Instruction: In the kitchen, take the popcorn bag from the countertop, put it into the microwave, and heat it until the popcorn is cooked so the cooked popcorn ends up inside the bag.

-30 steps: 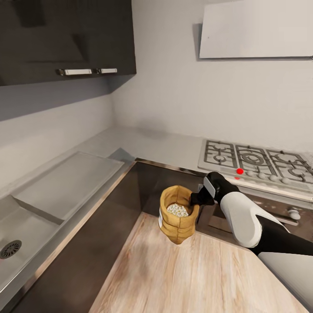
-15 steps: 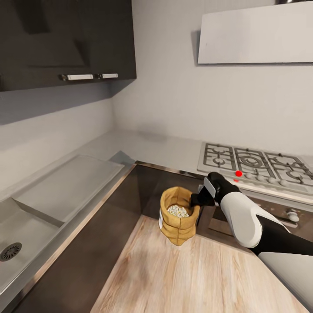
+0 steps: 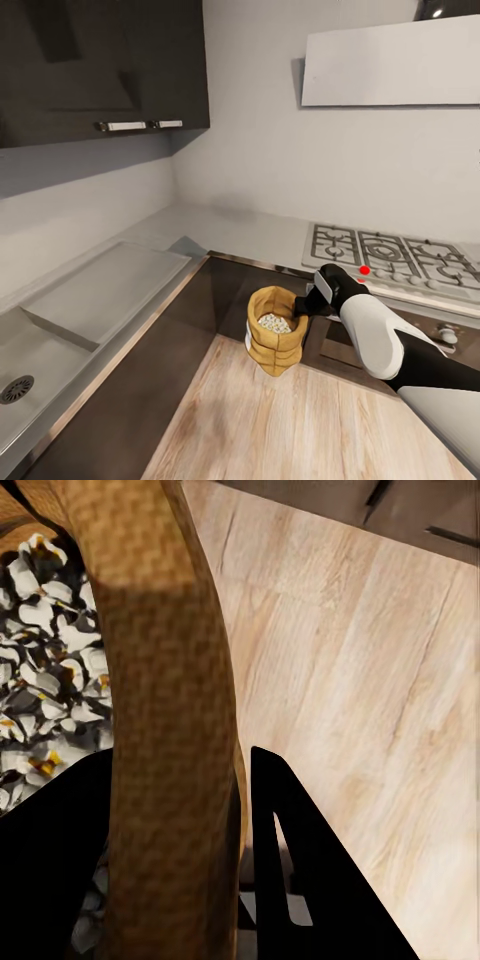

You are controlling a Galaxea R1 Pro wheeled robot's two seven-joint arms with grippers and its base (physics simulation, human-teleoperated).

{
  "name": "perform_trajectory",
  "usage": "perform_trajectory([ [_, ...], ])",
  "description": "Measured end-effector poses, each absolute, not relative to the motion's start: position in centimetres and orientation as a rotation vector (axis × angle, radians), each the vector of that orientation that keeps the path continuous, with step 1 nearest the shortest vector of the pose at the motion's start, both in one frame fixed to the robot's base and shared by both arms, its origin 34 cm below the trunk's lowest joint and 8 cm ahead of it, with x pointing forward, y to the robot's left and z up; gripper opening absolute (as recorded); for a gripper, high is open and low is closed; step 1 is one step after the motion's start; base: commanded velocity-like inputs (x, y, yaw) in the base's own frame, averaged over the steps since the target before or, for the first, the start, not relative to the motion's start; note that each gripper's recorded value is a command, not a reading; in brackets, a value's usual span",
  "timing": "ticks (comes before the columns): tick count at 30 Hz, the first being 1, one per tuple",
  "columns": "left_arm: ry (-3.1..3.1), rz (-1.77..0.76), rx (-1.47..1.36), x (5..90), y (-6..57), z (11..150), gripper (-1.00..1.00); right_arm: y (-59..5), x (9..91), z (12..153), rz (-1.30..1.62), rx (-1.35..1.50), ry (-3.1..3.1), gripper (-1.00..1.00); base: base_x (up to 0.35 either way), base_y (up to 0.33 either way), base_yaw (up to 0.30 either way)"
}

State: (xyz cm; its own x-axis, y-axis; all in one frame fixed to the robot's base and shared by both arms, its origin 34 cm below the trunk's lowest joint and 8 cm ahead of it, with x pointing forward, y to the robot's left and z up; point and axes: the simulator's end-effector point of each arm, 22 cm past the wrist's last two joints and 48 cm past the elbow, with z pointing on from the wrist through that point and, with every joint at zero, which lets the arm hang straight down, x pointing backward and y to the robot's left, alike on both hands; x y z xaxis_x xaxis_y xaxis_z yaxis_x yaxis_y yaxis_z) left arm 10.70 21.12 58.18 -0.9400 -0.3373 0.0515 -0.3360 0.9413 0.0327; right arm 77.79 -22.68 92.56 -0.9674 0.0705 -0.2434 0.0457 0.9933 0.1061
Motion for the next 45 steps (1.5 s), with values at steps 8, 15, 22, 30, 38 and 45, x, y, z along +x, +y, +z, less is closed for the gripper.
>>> perform_trajectory([
  [8,-3.045,-0.035,0.529,10.9,21.1,58.2,1.00,-23.3,77.8,92.9,0.133,0.091,2.881,-1.00,0.000,0.000,0.000],
  [15,-3.055,-0.032,0.530,11.3,21.1,58.2,1.00,-23.3,77.9,93.7,0.135,0.092,2.868,-1.00,0.000,0.000,0.000],
  [22,-3.066,-0.029,0.532,11.7,21.1,58.1,1.00,-23.4,78.0,94.4,0.125,0.088,2.858,-1.00,0.000,0.000,0.000],
  [30,-3.078,-0.026,0.534,12.2,21.1,58.1,1.00,-23.5,78.0,95.2,0.120,0.084,2.846,-1.00,0.000,0.000,0.000],
  [38,-3.090,-0.023,0.536,12.7,21.1,58.1,1.00,-23.6,78.1,96.1,0.115,0.084,2.830,-1.00,0.000,0.000,0.000],
  [45,-3.101,-0.020,0.538,13.1,21.1,58.1,1.00,-23.8,78.2,97.0,0.113,0.086,2.815,-1.00,0.000,0.000,0.000],
])
